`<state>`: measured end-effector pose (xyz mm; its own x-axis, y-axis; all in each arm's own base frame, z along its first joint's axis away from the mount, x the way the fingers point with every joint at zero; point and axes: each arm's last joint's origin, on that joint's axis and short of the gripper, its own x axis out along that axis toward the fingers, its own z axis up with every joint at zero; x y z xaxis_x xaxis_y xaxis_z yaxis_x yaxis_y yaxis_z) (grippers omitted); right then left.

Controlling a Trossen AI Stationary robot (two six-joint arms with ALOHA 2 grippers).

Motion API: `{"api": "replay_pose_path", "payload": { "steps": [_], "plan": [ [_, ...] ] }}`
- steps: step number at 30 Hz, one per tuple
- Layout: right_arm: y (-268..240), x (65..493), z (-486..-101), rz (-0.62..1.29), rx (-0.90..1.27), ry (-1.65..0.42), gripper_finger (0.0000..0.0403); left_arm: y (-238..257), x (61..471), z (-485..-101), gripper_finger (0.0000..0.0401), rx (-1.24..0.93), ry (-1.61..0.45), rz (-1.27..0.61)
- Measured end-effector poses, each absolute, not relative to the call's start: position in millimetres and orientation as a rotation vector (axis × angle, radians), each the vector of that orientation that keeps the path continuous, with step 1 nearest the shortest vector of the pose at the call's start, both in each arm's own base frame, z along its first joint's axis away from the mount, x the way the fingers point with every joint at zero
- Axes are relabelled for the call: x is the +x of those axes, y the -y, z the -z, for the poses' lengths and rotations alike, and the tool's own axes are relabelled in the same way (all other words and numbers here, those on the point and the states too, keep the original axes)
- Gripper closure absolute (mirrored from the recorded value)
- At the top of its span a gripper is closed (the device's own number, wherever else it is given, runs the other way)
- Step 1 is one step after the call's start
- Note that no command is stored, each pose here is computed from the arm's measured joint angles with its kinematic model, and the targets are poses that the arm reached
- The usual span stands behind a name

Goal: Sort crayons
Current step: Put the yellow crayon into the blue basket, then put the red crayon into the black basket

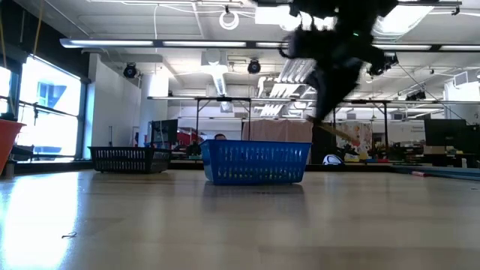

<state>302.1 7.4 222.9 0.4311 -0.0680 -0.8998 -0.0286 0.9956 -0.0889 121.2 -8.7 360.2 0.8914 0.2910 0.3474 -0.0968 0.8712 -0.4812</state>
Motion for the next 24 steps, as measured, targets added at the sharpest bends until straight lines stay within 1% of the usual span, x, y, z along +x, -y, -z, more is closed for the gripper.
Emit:
{"api": "replay_pose_path", "payload": {
  "steps": [4,8,12,16,18,24],
  "plan": [
    [-9,327,-240,-0.014,-0.131,-0.804,0.0389,9,121,-360,0.0311,-0.473,0.426,-0.209],
    [-9,337,-242,-0.031,-0.182,-0.624,0.0389,9,121,-360,0.0311,-0.474,0.426,-0.209],
    [-4,341,-237,0.002,-0.142,-0.619,0.0389,9,121,-360,0.0311,-0.482,0.428,-0.207],
    [0,342,-231,0.069,-0.006,-0.634,0.0383,9,121,-360,0.0311,-0.508,0.43,-0.201],
    [0,343,-230,0.077,0.021,-0.636,0.0369,9,121,-360,0.0311,-0.516,0.431,-0.198],
    [0,343,-231,0.075,0.031,-0.63,0.0308,9,122,-360,0.0311,-0.524,0.43,-0.196]
  ]
}}
